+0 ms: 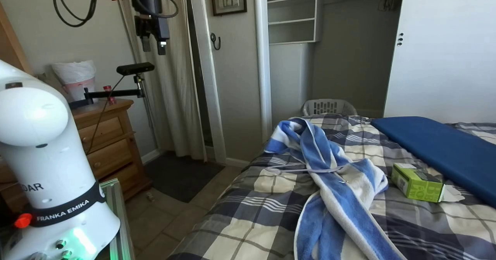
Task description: Lift the hanger, then put it on the bed
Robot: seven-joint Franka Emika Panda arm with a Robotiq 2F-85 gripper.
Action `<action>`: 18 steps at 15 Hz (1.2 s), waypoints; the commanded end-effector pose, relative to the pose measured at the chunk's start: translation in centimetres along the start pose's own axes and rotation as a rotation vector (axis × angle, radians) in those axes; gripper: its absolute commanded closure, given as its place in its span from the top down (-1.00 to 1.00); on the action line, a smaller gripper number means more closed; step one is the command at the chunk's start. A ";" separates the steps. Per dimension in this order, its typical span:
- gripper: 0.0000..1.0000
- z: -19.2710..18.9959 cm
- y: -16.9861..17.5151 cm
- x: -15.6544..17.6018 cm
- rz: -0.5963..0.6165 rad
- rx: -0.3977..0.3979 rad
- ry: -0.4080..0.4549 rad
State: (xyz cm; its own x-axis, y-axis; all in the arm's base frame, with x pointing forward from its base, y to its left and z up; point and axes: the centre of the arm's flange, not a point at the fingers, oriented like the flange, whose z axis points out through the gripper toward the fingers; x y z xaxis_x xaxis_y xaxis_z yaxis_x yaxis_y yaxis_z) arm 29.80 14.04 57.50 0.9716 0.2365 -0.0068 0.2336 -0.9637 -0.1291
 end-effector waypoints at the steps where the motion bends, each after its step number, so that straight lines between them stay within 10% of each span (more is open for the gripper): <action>1: 1.00 -0.3 9.3 -1.4 0.008 0.021 0.100; 9: 1.00 -0.2 28.0 1.4 0.086 0.153 0.401; 18: 1.00 0.4 27.7 0.4 0.102 0.128 0.383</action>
State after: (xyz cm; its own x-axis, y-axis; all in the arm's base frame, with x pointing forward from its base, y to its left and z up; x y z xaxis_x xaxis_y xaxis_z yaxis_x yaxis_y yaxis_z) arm 36.64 -12.48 53.58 0.9389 0.0538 0.3400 0.1521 -0.9509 -0.2696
